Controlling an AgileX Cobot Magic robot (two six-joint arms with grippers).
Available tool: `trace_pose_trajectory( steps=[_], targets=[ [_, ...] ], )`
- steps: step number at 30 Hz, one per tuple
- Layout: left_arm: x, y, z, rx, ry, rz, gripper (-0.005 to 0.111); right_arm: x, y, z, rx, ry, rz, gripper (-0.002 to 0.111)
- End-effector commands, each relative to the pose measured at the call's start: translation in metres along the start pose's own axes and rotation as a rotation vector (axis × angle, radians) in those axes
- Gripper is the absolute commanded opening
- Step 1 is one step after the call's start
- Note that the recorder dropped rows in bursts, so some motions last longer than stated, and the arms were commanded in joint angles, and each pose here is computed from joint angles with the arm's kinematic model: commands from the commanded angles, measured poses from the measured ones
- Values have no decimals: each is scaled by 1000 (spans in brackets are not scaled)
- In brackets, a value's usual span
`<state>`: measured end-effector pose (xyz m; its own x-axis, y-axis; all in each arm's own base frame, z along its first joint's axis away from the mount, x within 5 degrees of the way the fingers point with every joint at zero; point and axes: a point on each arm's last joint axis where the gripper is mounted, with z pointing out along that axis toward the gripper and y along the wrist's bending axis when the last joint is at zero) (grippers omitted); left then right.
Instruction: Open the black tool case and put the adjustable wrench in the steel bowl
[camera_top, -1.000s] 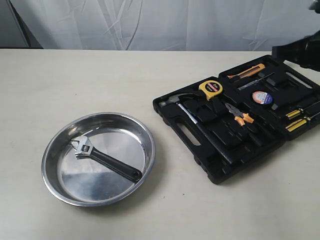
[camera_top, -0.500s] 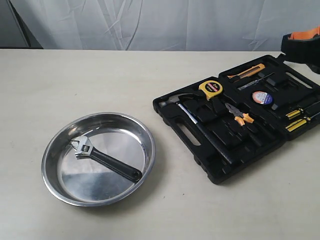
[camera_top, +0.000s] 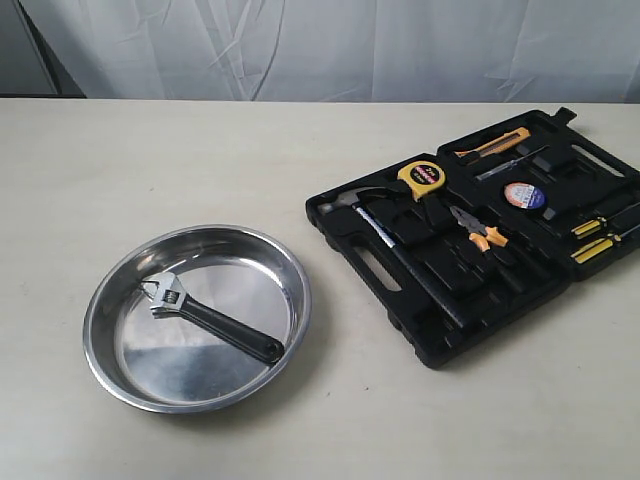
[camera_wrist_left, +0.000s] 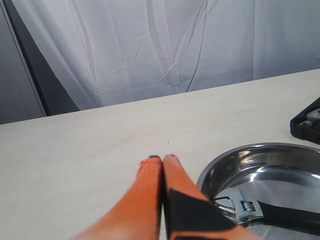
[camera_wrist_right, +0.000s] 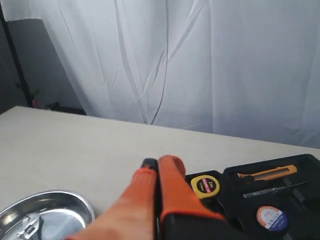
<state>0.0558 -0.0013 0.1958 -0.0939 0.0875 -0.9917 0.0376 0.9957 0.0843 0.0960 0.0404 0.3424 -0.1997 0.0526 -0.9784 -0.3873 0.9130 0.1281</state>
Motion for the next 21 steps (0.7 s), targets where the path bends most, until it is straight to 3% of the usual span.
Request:
trace_pose_trajectory(
  steps=[1, 10, 21],
  targets=[
    [-1, 0, 0, 4, -4, -8, 0, 46, -8, -21, 67, -114, -33, -1],
    [-1, 0, 0, 4, -4, -8, 0, 127, -26, -31, 235, -226, -16, -1],
    [-1, 0, 0, 4, -4, -8, 0, 139, -31, -27, 265, -216, -5, -1]
  ],
)
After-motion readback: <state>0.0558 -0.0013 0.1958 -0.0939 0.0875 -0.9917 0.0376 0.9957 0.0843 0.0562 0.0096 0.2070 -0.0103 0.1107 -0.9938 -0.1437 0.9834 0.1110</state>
